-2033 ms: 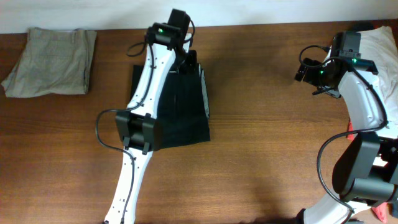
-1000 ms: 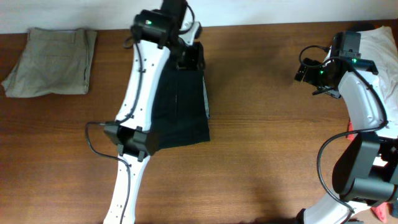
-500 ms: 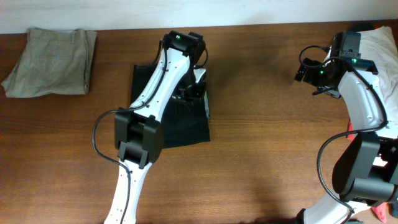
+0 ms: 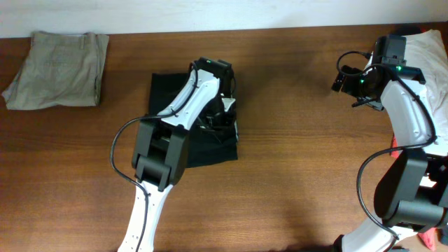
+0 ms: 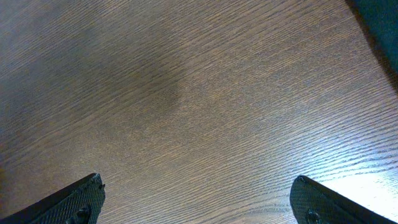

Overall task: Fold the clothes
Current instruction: 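Grasp the folded black trousers' left edge with the left gripper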

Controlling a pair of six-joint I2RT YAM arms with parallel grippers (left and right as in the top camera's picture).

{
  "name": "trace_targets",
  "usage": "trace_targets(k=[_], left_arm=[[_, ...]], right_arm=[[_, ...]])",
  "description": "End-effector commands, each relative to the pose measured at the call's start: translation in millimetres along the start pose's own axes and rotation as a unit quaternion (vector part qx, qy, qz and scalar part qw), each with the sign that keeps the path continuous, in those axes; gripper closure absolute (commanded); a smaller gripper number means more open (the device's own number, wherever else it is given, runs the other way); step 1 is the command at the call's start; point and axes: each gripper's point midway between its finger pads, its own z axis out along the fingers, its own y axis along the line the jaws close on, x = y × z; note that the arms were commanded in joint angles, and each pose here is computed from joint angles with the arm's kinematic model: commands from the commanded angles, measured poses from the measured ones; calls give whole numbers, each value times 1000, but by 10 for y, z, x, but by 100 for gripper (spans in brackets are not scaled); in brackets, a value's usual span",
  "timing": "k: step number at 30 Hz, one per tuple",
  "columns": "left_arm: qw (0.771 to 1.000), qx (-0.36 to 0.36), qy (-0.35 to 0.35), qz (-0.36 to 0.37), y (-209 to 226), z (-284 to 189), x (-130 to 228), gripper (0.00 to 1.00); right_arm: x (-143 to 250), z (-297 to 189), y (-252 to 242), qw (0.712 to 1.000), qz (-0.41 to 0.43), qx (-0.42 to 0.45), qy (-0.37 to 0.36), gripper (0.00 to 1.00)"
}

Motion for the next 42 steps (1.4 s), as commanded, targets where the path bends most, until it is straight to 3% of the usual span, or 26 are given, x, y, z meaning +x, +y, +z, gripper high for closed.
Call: trace_targets(k=[1,5,13,14,15,16,17,24,26,28,35,42], left_arm=[[1000,15,0,19,-158,-64,80,99],[1000,17,-13,18,-156,-217,91,99],[986,-22,-167,7,73,-1312,138,98],[981,-42,-189,-15,220,-1469,162,91],[976,-61,-207,-33,383,-1610,188,64],[972,-73,-220,-46,522,-1703,200,22],[968,-83,-226,-65,701,-1775,217,1],[958,-65,-224,-168,1620,-1782,311,1],[969,-1,-218,-113,1577,-1649,285,1],[970,22,-217,-104,1601,-1518,244,1],[971,24,-208,-113,1842,-846,138,1],[961,38,-231,-146,2224,-827,175,1]], right_arm=[[-116,-122,10,1000,-3,-1,-21,1],[-114,-121,9,1000,-3,-1,-21,1],[-116,-122,10,1000,-3,-1,-21,1],[-115,-121,9,1000,-3,-1,-21,1],[-116,-122,10,1000,-3,-1,-21,1],[-115,-121,9,1000,-3,-1,-21,1],[-115,-121,9,1000,-3,-1,-21,1],[-115,-121,9,1000,-3,-1,-21,1],[-115,-121,9,1000,-3,-1,-21,1],[-114,-121,9,1000,-3,-1,-21,2],[-115,-121,9,1000,-3,-1,-21,1],[-116,-122,10,1000,-3,-1,-21,1]])
